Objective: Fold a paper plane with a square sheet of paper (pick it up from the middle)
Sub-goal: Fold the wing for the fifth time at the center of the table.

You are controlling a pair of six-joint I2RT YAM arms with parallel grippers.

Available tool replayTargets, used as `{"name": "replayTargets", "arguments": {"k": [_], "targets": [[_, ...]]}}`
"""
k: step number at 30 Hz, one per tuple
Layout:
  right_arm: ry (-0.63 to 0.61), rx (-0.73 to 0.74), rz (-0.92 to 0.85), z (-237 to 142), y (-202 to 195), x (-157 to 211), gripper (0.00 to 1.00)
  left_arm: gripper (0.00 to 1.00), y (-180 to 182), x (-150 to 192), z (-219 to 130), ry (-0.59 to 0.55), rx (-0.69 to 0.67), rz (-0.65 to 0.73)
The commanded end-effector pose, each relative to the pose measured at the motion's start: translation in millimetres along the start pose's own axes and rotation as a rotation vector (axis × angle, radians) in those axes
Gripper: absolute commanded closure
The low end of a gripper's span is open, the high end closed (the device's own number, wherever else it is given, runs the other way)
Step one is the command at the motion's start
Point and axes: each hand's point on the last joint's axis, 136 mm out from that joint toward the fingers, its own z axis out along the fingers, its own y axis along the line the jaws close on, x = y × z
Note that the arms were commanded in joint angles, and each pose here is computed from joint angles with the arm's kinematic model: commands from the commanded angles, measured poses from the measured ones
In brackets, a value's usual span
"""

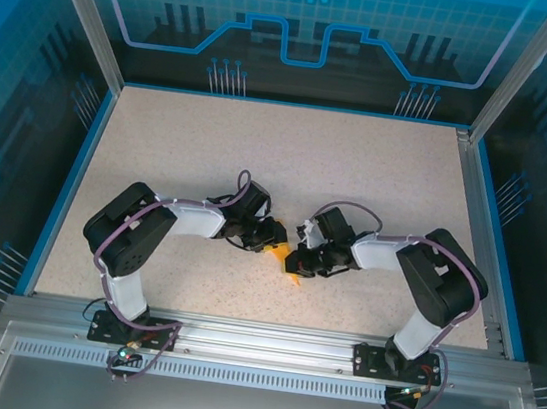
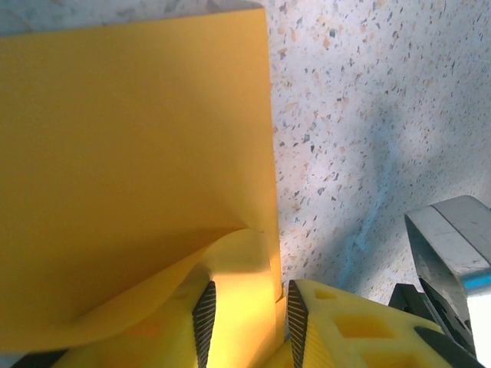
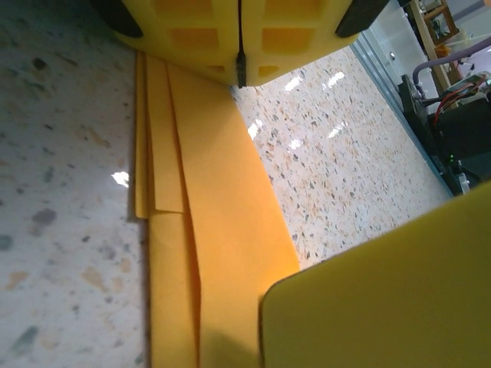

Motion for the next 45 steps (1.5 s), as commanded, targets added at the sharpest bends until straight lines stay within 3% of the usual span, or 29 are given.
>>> {"name": "replayTargets", "arguments": {"k": [1,7,16,26,32,36,45], "targets": [[0.051,0.059,0.069,-3.4,-27.9,26.2,0.93,0.64,31.9,-2.4,8.0,-0.001,-0.109,-0.029],[0.063,0.066,0.073,-11.9,-32.4,39.2,0.91,0.64,37.5,-4.1,7.8,-0.002,-0.119,-0.04],[0.085,0.193,0.125,-25.6,-62.9,69.3,0.91,0.64,37.0,-5.2,6.3,-0.001,-0.111,-0.045],[-0.138,-0.02,-0.069,-58.7,27.9,-0.4,0.9,0.64,29.9,-4.7,3.5,0.002,-0.087,-0.034],[-0.107,-0.083,-0.056,-32.7,49.1,-24.1,0.9,0.64,28.4,-5.0,2.3,0.001,-0.084,-0.035],[-0.085,-0.086,-0.008,-16.4,42.0,-28.8,0.91,0.64,26.9,-5.5,2.0,0.0,-0.08,-0.031],[-0.013,0.096,0.071,0.4,-18.9,-10.3,0.94,0.62,17.3,-7.2,-0.5,0.003,-0.054,0.001]]}}
